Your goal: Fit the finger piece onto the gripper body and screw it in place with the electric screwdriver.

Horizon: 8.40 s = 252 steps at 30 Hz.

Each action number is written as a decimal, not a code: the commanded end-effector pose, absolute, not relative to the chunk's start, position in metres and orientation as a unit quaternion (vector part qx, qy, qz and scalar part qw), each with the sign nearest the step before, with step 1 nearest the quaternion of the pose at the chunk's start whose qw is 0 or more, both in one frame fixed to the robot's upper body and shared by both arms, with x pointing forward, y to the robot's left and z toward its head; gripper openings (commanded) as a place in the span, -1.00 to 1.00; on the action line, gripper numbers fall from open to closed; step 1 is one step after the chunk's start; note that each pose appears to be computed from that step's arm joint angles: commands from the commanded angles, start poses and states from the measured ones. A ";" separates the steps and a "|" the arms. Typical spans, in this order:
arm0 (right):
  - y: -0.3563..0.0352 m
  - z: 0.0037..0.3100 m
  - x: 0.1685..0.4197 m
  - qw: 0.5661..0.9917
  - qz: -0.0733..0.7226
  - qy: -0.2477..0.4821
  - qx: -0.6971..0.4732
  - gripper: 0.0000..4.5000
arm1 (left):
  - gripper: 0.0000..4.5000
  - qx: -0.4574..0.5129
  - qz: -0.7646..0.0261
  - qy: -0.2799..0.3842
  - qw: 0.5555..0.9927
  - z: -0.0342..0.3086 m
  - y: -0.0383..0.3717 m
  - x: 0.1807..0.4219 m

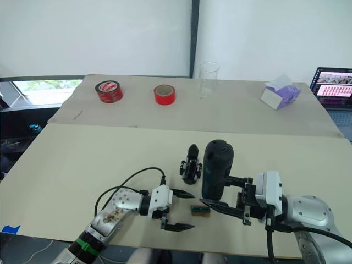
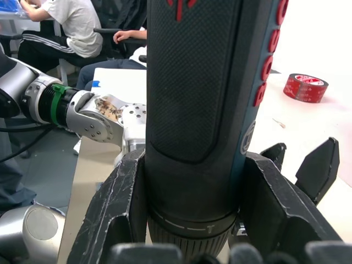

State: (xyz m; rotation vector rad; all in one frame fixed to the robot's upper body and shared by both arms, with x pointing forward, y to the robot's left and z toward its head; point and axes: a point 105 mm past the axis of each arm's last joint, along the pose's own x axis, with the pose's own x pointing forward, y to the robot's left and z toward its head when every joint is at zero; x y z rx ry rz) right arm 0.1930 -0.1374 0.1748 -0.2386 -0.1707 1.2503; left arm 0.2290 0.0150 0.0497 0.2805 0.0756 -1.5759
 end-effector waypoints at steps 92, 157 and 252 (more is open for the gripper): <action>-0.133 0.203 0.180 0.792 0.581 -0.131 -0.135 -0.15 | 1.00 0.109 -0.711 -0.012 0.694 0.061 0.038 0.233; -0.111 0.273 0.251 0.802 0.557 -0.203 -0.073 -0.15 | 1.00 0.095 -0.657 -0.052 0.746 0.130 0.084 0.297; -0.091 0.266 0.267 0.772 0.615 -0.157 -0.038 -0.15 | 1.00 0.097 -0.658 -0.035 0.746 0.116 0.059 0.306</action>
